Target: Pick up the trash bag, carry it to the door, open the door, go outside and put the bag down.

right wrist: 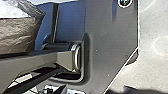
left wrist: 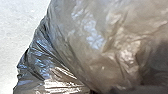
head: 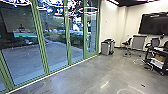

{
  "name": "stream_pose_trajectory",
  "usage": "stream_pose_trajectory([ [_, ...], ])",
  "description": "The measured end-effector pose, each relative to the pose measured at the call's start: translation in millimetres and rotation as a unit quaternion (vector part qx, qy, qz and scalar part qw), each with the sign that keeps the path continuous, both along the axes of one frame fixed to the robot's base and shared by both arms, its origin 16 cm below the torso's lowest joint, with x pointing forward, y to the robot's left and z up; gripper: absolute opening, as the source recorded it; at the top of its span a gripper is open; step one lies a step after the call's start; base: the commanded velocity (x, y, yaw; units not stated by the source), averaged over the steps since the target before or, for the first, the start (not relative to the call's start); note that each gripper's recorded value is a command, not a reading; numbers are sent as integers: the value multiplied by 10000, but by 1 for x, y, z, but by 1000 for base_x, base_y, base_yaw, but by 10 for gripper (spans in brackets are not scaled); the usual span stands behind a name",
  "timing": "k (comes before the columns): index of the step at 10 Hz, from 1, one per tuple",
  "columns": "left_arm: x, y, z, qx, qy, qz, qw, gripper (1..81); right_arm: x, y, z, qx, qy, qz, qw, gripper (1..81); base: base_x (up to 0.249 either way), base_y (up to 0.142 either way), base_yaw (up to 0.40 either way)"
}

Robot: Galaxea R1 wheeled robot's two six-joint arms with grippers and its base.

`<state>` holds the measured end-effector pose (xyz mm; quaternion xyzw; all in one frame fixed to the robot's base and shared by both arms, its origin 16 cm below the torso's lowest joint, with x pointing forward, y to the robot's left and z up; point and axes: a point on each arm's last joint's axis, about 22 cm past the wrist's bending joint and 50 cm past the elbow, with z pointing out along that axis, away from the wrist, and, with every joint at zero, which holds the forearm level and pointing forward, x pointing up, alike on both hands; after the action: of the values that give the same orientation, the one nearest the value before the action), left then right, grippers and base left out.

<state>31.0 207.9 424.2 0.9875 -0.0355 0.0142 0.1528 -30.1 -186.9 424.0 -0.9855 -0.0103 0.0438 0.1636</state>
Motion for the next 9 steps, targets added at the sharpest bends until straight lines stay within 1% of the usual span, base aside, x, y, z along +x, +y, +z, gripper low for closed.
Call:
stream_pose_trajectory([
  [2,0,1,0,8,2,2,10000,10,0,3,0,17,-6,1,10000,811,143,0,0],
  [6,1,2,0,13,-5,2,10000,10,1,0,0,-7,-8,-2,10000,811,143,0,0],
  [7,1,2,0,11,-6,2,10000,10,1,-4,-1,-48,-13,19,10000,811,144,0,0],
  [9,1,2,0,11,-8,-1,10000,10,-7,-10,-2,-110,-15,152,9998,811,143,0,0],
])
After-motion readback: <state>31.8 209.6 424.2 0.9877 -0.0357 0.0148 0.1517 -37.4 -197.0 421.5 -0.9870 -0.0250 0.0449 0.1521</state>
